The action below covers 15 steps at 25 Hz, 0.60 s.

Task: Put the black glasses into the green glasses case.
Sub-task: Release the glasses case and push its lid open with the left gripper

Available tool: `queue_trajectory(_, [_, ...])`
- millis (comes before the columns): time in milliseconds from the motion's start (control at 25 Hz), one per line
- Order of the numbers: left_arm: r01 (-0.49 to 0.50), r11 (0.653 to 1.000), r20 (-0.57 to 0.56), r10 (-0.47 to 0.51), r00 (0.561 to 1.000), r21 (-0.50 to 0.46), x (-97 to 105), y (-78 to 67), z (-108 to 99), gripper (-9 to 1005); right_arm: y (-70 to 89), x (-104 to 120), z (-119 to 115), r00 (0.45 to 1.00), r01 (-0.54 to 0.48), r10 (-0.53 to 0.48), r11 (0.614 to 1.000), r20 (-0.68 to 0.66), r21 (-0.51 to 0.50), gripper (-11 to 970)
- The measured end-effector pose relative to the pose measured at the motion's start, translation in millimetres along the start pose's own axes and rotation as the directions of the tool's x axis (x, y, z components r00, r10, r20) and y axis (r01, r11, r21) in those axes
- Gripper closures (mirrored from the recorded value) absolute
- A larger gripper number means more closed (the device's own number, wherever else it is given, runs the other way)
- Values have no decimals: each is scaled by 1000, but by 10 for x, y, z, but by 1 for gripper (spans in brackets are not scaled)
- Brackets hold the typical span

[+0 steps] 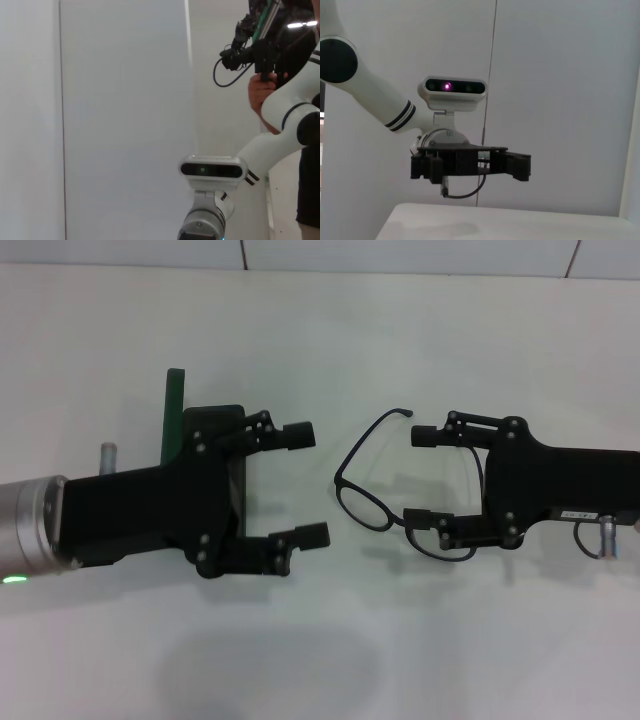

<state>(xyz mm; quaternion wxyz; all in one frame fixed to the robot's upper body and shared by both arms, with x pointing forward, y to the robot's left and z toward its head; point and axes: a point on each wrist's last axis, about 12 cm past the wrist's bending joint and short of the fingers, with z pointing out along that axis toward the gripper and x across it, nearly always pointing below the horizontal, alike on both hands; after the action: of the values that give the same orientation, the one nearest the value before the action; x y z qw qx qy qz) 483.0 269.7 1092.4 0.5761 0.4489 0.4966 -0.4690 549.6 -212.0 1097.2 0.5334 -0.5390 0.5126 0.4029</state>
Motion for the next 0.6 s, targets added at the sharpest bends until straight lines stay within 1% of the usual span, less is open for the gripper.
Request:
queue_trajectory(320, [2, 1000, 19, -1, 1000, -25, -16, 29, 15, 121, -18, 6, -34, 1000, 1, -1, 1000, -6, 14, 163])
queue_trajectory(400, [-2, 999, 18, 3, 1000, -43, -18, 55, 9, 121, -12, 10, -28, 1000, 2, -2, 1000, -5, 14, 163])
queue_trajectory(480, [2, 995, 8, -2, 1000, -98, -3, 112, -8, 121, 0, 20, -29, 1000, -1, 1, 1000, -5, 16, 163])
queue_trajectory(600, [74, 970, -14, -80, 997, -232, 2, 283, -58, 121, 19, 45, -56, 1000, -9, 10, 1000, -10, 24, 163])
